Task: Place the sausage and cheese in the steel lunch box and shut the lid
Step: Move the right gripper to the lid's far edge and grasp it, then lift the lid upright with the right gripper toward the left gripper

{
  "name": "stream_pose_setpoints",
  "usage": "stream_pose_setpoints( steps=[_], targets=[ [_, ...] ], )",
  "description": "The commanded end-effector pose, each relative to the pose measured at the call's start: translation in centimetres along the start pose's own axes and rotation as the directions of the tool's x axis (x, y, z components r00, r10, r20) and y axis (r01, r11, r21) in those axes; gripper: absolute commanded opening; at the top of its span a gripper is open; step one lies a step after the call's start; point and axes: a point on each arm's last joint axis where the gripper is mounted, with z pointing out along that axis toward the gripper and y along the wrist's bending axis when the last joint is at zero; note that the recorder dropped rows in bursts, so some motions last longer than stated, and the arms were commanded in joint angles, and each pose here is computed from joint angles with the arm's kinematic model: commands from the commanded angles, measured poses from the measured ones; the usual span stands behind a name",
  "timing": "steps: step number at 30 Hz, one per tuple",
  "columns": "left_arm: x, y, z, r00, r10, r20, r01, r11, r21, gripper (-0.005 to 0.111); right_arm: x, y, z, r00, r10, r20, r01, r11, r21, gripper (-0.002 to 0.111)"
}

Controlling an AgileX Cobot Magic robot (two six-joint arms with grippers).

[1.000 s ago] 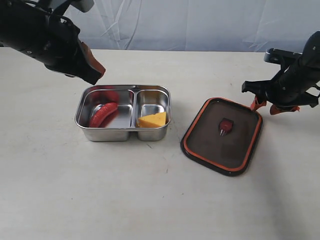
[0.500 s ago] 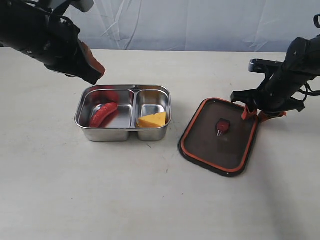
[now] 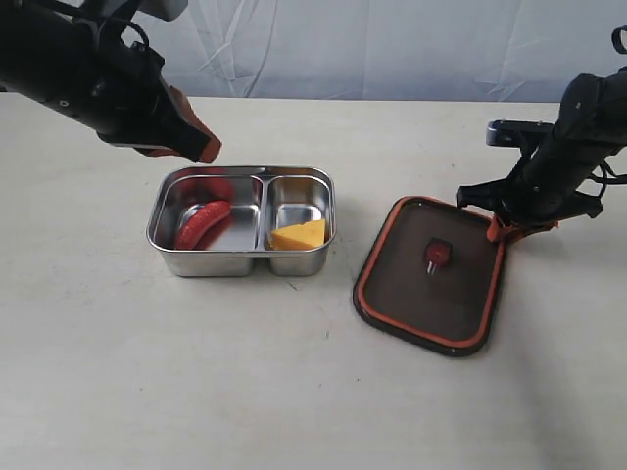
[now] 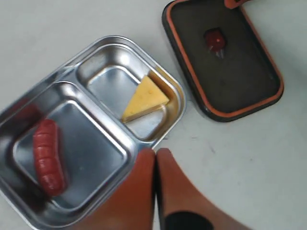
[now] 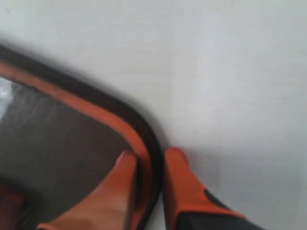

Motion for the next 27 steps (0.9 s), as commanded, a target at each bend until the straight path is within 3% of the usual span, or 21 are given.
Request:
stream_pose_setpoints(
  steps=[1, 12, 15, 18, 24, 27],
  targets=[
    [-0.4, -0.9, -0.4, 0.997, -0.07, 0.029, 0.067, 0.994, 0.092, 0.004, 0.0, 0.1, -2.2, 0.997, -0.072, 0.006, 0.072, 0.997, 0.015, -0.001],
    [-1.4, -2.0, -0.6, 0.971, -0.219, 0.098, 0.192, 0.954, 0.231, 0.053, -0.4, 1.3, -9.3, 0.971, -0.148, 0.186, 0.155, 0.988, -0.025, -0.001],
    [-1.5, -1.9, -0.8, 0.955, -0.278, 0.103, 0.243, 0.933, 0.264, 0.053, -0.3, 2.0, -11.7, 0.951, -0.171, 0.257, 0.196, 0.978, -0.072, -0.001],
    [-1.6, -1.0, -1.4, 0.913, -0.397, 0.092, 0.341, 0.867, 0.363, 0.053, -0.1, 3.4, -14.2, 0.921, -0.168, 0.352, 0.244, 0.952, -0.183, -0.001],
    [-1.9, -1.3, -1.0, 0.906, -0.417, 0.074, 0.321, 0.789, 0.523, 0.053, 0.0, 5.2, -15.6, 0.907, -0.107, 0.407, 0.273, 0.886, -0.375, -0.001],
    [-1.9, -0.7, -0.1, 0.897, -0.437, 0.07, 0.343, 0.787, 0.513, 0.053, 0.0, 5.4, -15.7, 0.906, -0.106, 0.41, 0.281, 0.875, -0.394, -0.001]
  ],
)
